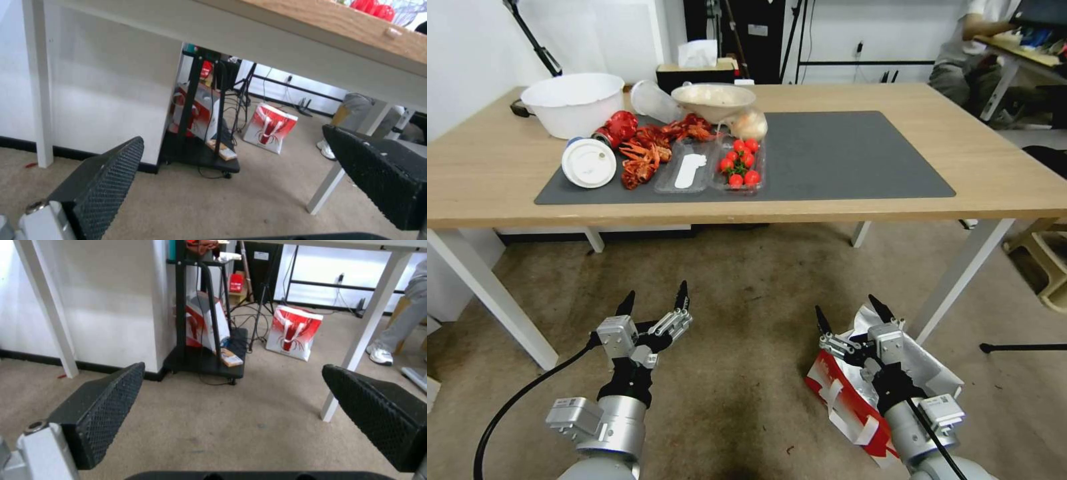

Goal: Pick up the food delivery bag from the floor and place it on the table.

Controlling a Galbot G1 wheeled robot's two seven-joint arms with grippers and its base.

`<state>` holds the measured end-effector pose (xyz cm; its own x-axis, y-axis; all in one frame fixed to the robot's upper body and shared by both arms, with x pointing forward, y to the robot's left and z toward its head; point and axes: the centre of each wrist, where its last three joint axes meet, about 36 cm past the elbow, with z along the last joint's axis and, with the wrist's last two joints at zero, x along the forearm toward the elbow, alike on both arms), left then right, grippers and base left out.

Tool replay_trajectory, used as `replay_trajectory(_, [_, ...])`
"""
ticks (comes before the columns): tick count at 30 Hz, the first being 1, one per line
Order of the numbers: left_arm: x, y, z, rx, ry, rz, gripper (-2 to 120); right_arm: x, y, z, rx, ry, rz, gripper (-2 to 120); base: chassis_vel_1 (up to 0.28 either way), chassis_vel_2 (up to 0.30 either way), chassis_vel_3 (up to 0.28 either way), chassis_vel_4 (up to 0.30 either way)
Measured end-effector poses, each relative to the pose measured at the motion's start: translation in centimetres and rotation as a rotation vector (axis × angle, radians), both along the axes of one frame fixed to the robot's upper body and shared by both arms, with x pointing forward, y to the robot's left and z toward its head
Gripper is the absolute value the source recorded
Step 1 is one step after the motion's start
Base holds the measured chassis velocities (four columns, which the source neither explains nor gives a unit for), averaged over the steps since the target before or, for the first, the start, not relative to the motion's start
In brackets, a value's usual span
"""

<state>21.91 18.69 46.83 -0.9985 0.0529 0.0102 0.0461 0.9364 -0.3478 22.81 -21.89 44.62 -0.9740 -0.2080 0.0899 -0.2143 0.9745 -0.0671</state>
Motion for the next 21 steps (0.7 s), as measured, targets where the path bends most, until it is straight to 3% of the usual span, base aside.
replay_trajectory(21, [-0.10, 0.02, 0.01, 0.000, -0.002, 0.007, 100, -0.02, -0.01, 0.05, 0.002, -0.007, 0.003, 100, 0.000, 0.000, 0.000, 0.000])
